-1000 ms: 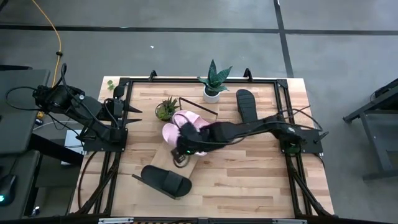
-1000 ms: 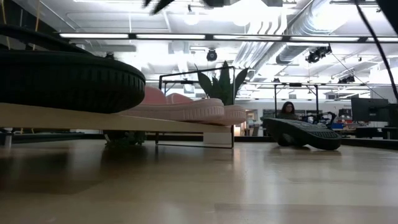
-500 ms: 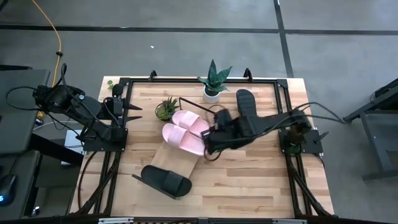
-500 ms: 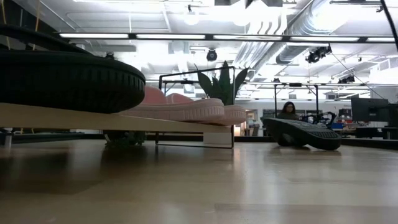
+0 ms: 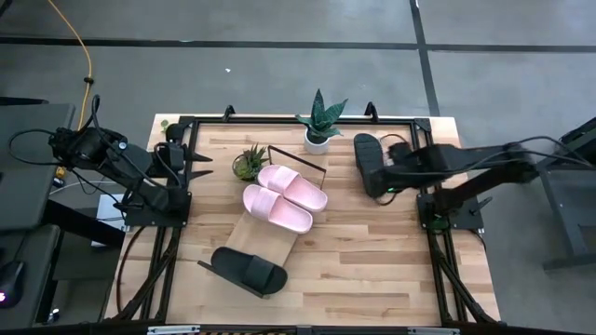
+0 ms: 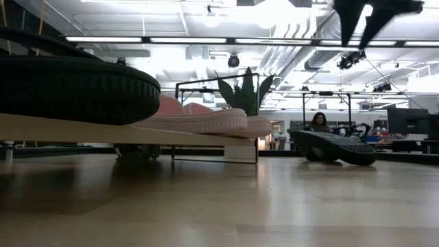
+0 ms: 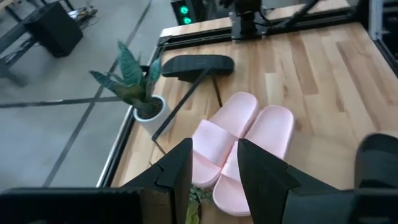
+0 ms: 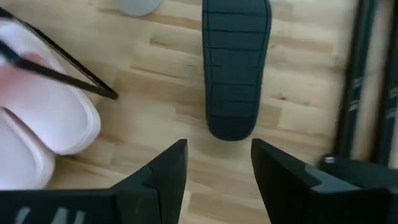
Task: Pick and place slides into the shelf
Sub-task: Put the black slide on the shelf
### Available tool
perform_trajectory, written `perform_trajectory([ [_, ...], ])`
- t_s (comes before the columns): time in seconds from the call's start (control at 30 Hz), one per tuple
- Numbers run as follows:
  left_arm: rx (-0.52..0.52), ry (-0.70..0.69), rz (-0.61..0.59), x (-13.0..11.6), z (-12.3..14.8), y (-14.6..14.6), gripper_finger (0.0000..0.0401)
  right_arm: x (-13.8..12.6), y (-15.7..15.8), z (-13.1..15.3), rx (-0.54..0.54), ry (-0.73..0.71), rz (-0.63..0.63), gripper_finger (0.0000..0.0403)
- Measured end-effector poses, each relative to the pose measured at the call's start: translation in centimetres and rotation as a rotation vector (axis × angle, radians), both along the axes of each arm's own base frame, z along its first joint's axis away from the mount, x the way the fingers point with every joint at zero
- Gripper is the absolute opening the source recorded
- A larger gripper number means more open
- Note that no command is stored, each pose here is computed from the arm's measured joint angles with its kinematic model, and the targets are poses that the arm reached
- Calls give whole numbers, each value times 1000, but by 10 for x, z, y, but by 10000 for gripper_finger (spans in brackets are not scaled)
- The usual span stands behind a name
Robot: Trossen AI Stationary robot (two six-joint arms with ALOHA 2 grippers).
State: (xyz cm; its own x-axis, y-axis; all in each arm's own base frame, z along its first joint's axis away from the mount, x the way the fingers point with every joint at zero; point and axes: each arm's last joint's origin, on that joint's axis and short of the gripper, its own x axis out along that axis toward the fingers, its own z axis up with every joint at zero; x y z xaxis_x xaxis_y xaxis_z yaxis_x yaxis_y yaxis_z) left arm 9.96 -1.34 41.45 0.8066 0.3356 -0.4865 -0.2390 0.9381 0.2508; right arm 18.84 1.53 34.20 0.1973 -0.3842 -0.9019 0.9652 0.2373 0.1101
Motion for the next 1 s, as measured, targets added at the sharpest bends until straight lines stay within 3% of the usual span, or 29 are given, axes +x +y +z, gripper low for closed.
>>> perform_trajectory([
  [0.23,-37,-67,148,3,1,2,115,-36,-12,-45,47,-247,-59,170],
  [0.4,-67,-117,262,6,1,3,115,-47,-21,-73,62,-252,-87,170],
  [0.57,-60,-127,324,15,-1,1,115,-43,-29,-97,114,-234,-22,170],
  [0.87,-45,-66,346,41,-11,-7,115,-42,-59,-104,80,-242,-3,170],
  [1.0,-60,-39,344,50,-15,-10,115,-41,-76,-100,68,-311,18,170],
])
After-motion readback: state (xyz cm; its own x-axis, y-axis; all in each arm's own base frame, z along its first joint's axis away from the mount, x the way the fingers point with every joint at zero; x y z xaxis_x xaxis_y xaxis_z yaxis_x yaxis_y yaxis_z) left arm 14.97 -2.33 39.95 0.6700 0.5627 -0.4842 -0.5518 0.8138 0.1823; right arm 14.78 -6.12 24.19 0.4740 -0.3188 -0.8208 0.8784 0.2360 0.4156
